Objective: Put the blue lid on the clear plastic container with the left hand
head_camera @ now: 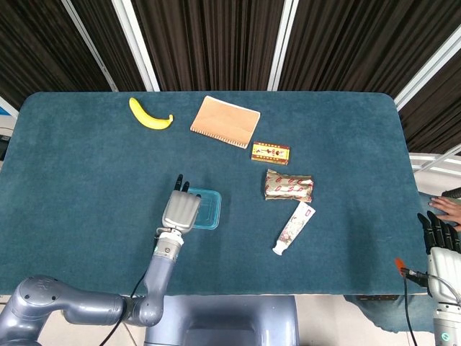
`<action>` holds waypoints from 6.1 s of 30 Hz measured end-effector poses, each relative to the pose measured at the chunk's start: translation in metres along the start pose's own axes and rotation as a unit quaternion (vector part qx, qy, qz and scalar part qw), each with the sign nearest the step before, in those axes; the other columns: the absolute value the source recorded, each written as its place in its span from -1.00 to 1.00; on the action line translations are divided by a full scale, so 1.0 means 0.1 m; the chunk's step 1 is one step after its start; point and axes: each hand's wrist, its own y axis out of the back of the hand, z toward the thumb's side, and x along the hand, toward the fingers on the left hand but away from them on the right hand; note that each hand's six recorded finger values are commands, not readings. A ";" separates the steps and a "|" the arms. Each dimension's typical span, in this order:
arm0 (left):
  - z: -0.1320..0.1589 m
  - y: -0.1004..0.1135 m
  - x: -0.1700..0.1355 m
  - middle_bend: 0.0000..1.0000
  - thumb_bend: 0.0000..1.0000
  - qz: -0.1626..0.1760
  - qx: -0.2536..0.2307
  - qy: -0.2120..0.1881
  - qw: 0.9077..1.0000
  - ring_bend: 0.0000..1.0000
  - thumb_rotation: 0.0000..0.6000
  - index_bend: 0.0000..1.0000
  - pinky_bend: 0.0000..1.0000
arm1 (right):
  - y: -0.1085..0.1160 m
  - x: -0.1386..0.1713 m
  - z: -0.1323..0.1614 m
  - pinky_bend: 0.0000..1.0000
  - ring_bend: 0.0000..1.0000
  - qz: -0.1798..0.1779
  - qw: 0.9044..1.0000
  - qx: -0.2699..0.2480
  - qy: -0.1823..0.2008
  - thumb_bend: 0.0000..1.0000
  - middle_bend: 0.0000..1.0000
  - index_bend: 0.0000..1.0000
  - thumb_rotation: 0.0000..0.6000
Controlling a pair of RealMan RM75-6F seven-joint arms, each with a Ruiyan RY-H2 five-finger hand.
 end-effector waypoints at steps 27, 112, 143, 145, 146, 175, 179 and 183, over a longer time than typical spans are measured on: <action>0.06 -0.05 0.08 0.04 -0.03 -0.025 -0.008 -0.047 0.999 -0.70 1.00 0.22 -0.90 | -0.01 0.01 0.00 -1.00 -1.00 0.002 1.000 -0.001 -0.002 -0.46 -1.00 -0.90 1.00; 0.19 0.33 0.60 -0.02 -0.03 0.062 0.027 -0.096 0.993 -0.72 1.00 0.34 -0.92 | -0.02 0.00 -0.03 -1.00 -1.00 0.006 1.000 -0.004 -0.014 -0.46 -1.00 -0.90 1.00; 0.20 0.26 0.56 0.13 -0.02 0.064 0.036 -0.102 0.992 -0.67 1.00 0.31 -0.92 | -0.03 0.00 -0.02 -1.00 -1.00 0.008 1.000 -0.004 -0.012 -0.46 -1.00 -0.90 1.00; 0.20 0.25 0.56 0.13 -0.02 0.063 0.036 -0.102 0.992 -0.67 1.00 0.31 -0.92 | -0.03 0.00 -0.02 -1.00 -1.00 0.008 1.000 -0.004 -0.012 -0.46 -1.00 -0.90 1.00; 0.21 0.24 0.56 0.13 -0.02 0.063 0.036 -0.102 0.992 -0.67 1.00 0.31 -0.92 | -0.03 0.00 -0.02 -1.00 -1.00 0.008 1.000 -0.004 -0.012 -0.46 -1.00 -0.90 1.00; 0.18 0.04 0.56 0.13 -0.02 0.045 0.048 -0.099 0.993 -0.67 1.00 0.31 -0.92 | -0.02 0.00 -0.02 -1.00 -1.00 0.007 1.000 -0.005 -0.011 -0.46 -1.00 -0.90 1.00; 0.17 0.12 0.54 0.13 -0.02 0.056 0.043 -0.097 0.993 -0.67 1.00 0.30 -0.92 | -0.02 0.00 -0.02 -1.00 -1.00 0.007 1.000 -0.004 -0.011 -0.46 -1.00 -0.90 1.00; 0.09 0.27 0.52 0.13 -0.02 0.077 0.035 -0.089 0.992 -0.67 1.00 0.30 -0.92 | -0.02 0.01 -0.02 -1.00 -1.00 0.007 1.000 -0.004 -0.011 -0.46 -1.00 -0.90 1.00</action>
